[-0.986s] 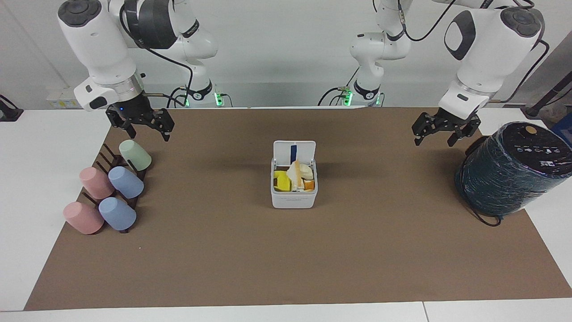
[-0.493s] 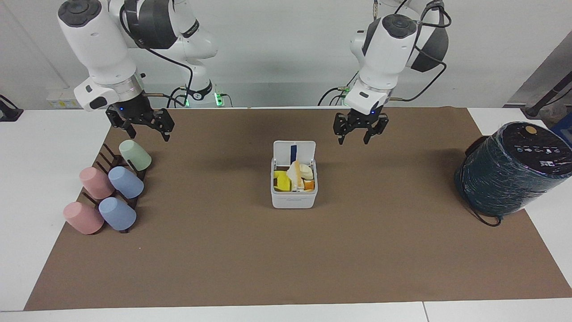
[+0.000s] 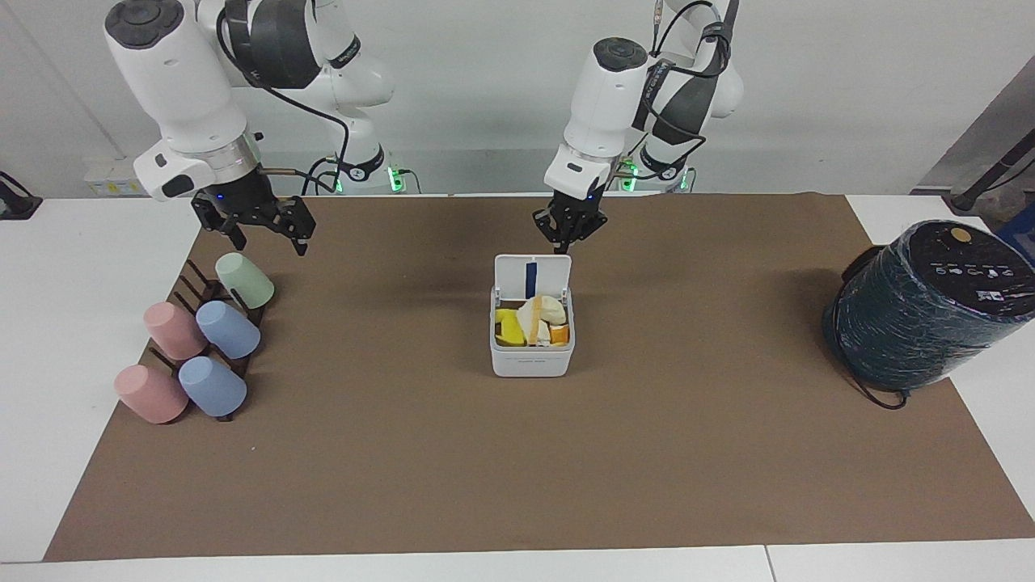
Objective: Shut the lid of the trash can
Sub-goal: 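Push the lid down over the trash can with the left gripper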
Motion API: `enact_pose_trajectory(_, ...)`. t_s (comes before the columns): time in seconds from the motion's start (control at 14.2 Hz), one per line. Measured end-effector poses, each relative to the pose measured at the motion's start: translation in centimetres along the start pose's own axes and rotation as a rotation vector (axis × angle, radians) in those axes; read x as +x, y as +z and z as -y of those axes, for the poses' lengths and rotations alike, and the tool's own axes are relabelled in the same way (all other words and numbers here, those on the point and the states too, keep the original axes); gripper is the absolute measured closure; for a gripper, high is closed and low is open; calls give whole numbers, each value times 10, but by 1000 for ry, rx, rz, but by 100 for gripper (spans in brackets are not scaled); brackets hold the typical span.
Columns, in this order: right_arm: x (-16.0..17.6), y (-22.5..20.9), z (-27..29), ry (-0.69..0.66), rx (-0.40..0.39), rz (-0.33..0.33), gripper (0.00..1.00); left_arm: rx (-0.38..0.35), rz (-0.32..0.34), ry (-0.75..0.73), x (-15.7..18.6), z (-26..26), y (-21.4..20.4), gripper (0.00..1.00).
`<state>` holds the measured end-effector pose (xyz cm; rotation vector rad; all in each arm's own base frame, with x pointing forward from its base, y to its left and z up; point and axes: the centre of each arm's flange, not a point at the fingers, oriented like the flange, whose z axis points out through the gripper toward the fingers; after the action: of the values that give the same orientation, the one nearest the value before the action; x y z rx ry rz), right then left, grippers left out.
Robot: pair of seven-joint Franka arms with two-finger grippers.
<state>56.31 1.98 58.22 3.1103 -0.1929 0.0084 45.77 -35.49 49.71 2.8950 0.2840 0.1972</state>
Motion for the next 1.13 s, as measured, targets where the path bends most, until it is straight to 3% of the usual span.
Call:
enact_pose_trajectory(0.63, 0, 0, 0, 0, 0, 0, 0, -184, -111, -99, 32, -10, 47, 99)
enact_pose_trajectory(1.13, 0, 0, 0, 0, 0, 0, 0, -197, -143, -115, 47, -14, 103, 99)
